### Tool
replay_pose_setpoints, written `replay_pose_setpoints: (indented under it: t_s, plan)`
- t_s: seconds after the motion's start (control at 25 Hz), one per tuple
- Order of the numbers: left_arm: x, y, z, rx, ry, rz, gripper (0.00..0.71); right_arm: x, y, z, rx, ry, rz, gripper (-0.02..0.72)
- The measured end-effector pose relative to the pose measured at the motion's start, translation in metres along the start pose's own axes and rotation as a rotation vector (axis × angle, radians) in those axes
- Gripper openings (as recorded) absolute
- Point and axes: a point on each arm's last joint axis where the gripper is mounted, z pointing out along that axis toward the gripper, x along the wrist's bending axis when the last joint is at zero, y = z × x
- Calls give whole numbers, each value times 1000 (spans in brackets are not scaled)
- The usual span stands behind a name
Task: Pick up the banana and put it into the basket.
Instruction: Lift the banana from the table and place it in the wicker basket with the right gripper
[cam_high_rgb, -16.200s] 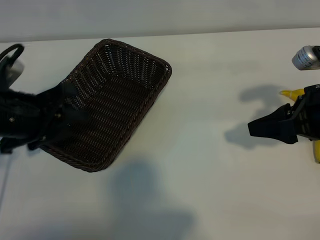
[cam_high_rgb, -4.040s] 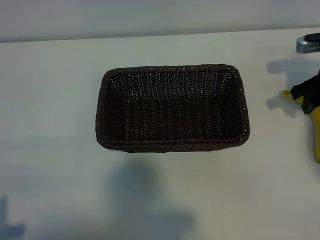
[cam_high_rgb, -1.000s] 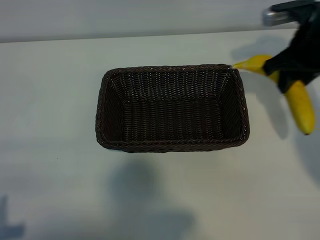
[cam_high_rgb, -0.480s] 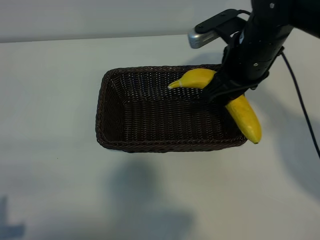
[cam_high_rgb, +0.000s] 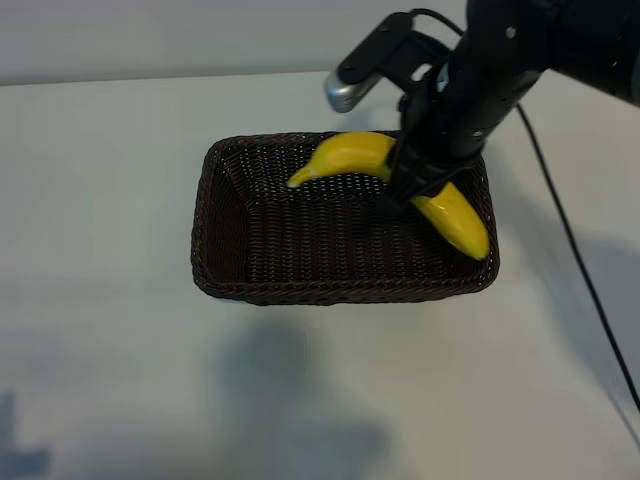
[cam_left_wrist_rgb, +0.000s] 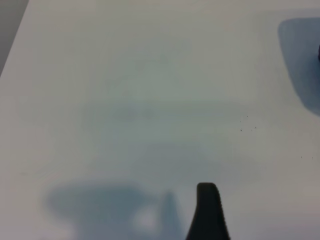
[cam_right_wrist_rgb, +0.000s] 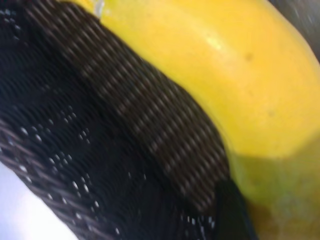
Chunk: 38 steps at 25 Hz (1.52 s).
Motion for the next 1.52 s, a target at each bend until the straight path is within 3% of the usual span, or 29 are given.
replay_pose_setpoints:
  t_s: [0.28,0.68,1.12,1.36,1.52]
  plan:
    - [0,0,0,0,0,0,567,11,24,8,-194,-55,-64,420]
    - [0,0,0,0,0,-1,567,12,14,74,-60,-15,-97,420]
    - [0,0,0,0,0,-1,567,12,13,78,-45,-10,-102,421]
    - [0,0,0,0,0,-1,567,13,10,78,-17,2,-91,569]
    - [0,0,0,0,0,-1,567,14,10,70,-13,5,-39,606]
